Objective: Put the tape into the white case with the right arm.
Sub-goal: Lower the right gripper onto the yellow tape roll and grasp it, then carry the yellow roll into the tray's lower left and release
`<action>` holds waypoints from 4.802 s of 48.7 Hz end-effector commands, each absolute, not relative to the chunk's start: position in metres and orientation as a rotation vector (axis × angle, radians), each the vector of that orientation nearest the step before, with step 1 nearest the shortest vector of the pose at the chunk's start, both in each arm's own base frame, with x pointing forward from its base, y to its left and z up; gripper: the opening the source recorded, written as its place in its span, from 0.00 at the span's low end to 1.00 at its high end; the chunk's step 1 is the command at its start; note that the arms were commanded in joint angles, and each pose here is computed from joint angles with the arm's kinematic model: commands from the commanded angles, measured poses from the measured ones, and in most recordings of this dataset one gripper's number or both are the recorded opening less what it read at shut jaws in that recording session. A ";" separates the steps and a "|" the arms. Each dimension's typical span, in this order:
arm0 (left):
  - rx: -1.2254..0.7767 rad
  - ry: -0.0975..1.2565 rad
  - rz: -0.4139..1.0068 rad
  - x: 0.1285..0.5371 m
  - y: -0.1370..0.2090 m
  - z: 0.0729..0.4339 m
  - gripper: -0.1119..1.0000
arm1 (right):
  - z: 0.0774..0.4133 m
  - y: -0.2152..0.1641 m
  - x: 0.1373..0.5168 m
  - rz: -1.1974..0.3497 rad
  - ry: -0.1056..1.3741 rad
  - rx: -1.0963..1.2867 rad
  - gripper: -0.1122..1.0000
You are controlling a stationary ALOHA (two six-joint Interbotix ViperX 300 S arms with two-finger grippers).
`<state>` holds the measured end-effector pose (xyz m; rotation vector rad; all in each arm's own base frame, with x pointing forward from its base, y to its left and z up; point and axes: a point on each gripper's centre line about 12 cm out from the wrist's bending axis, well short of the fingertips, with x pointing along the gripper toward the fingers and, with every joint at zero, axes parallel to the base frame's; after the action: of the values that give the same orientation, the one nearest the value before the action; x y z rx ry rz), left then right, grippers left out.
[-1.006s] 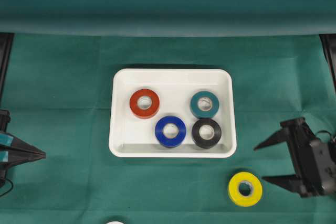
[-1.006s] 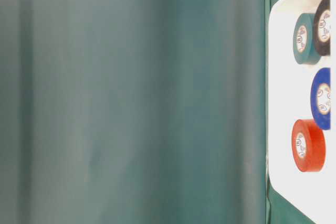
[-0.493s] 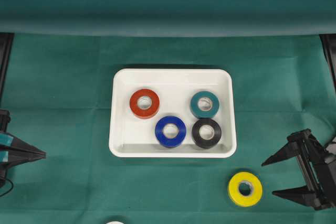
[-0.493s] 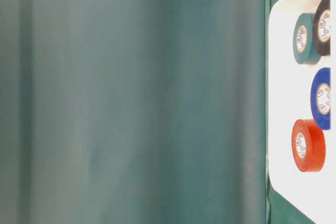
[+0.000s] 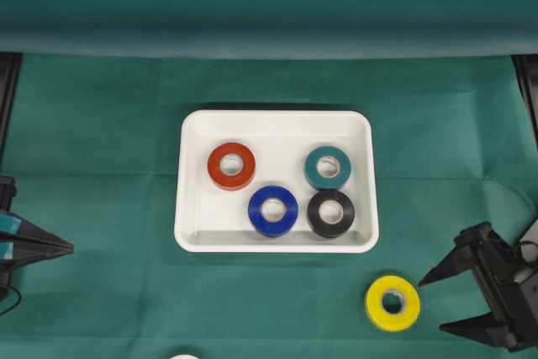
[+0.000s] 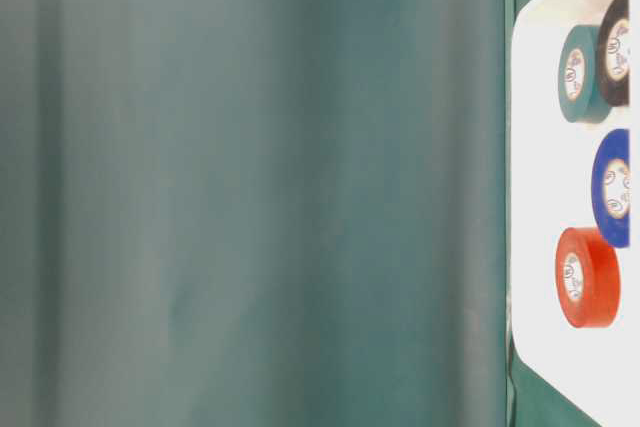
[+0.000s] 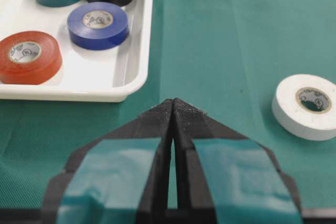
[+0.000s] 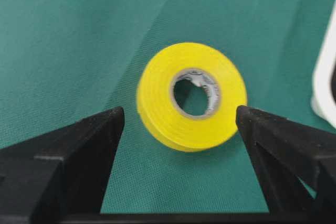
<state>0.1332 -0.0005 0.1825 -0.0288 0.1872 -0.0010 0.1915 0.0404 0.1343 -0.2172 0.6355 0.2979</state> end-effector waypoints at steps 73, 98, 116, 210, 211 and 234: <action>-0.031 0.181 0.011 0.134 0.001 0.186 0.10 | 0.093 0.059 0.250 0.350 0.858 -0.225 0.65; -0.031 0.181 0.011 0.134 0.001 0.186 0.10 | 0.102 0.052 0.253 0.296 0.863 -0.252 0.12; -0.032 0.181 0.013 0.134 0.001 0.186 0.10 | 0.107 0.054 0.257 0.300 0.838 -0.241 0.12; -0.033 0.178 0.011 0.135 0.001 0.188 0.10 | 0.155 0.103 0.449 0.235 0.655 -0.247 0.12; -0.033 0.178 0.011 0.135 0.001 0.188 0.10 | 0.155 0.103 0.449 0.233 0.658 -0.251 0.12; -0.038 0.179 0.013 0.134 0.001 0.187 0.10 | 0.161 0.047 0.461 0.055 0.719 -0.260 0.12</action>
<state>0.1330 0.0012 0.1817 -0.0330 0.1901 0.0116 0.4520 0.0579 0.1409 -0.2712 0.7680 0.0833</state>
